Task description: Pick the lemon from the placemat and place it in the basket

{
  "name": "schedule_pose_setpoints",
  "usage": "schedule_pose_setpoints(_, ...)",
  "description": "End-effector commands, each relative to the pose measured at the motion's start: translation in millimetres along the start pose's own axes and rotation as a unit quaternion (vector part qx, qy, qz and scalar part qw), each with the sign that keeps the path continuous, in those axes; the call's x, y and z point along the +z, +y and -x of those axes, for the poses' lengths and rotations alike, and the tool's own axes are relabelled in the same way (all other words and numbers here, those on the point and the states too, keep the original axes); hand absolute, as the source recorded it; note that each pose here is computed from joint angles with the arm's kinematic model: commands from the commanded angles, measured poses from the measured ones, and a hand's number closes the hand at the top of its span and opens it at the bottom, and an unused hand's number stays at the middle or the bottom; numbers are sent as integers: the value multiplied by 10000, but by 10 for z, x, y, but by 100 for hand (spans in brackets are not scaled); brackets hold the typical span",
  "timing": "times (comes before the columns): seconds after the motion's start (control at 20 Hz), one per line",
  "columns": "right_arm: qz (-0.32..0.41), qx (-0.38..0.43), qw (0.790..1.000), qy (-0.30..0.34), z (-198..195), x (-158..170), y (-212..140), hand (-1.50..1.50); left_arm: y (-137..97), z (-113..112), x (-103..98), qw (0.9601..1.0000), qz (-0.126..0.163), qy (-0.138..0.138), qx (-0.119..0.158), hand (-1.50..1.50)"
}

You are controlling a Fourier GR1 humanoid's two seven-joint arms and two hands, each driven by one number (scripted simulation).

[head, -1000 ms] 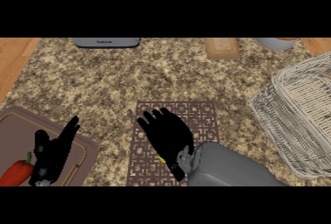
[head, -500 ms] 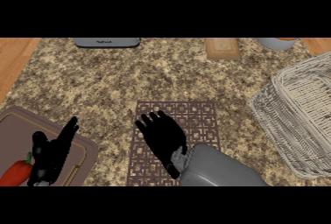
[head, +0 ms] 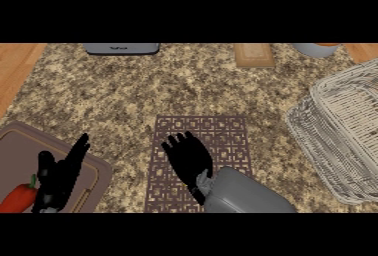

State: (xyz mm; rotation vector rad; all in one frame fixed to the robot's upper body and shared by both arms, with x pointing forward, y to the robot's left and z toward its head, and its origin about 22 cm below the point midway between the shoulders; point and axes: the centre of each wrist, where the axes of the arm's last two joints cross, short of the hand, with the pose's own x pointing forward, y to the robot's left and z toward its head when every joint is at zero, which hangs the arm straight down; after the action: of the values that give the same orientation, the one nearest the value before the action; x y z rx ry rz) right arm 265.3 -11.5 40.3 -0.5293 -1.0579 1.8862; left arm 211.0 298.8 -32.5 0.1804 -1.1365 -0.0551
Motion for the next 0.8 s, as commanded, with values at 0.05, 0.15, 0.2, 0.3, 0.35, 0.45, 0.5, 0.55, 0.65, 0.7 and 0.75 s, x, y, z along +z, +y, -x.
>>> schedule_pose_setpoints(0.05, 13, 19, 10000, -73, 100, 43, 159, -150, -130, 243, -69, 9978, -22, 658, 83, 0)
schedule_pose_setpoints(0.15, 12, -64, 10000, 8, 190, -127, 128, -150, -119, 210, 19, 9978, 113, 635, 139, 0)
schedule_pose_setpoints(0.2, 57, -68, 10000, -35, -105, -36, 149, -150, -15, 302, 33, 9981, 47, 599, 113, 0)
schedule_pose_setpoints(0.3, 44, -8, 10000, 36, -14, -129, 180, -150, -222, 323, 50, 9981, 184, 568, 139, 0)
schedule_pose_setpoints(0.35, 9, -74, 10000, -15, -32, -111, 123, -150, -67, 252, 25, 9980, 79, 616, 128, 0)
schedule_pose_setpoints(0.45, 60, -80, 9999, -14, 111, -88, 151, -150, -73, 196, 93, 9981, 100, 587, 176, 0)
schedule_pose_setpoints(0.5, 67, -27, 10000, 38, 229, -82, 190, -150, 62, 329, 23, 9979, -3, 617, 179, 0)
schedule_pose_setpoints(0.55, -58, 56, 10000, -13, 118, -183, 190, 150, -74, 211, 5, 9982, 52, 596, 88, 0)
schedule_pose_setpoints(0.65, 198, 358, 9987, -292, 2, -75, 291, 150, -30, 226, 84, 9977, 86, 669, 73, 0)
schedule_pose_setpoints(0.7, 231, 476, 9980, -335, 3, -174, 184, 150, 96, 383, 79, 9982, 61, 595, 93, 0)
schedule_pose_setpoints(0.75, 275, 620, 9971, -349, 60, -152, 292, 150, -116, 286, -81, 9975, 140, 682, 119, 0)
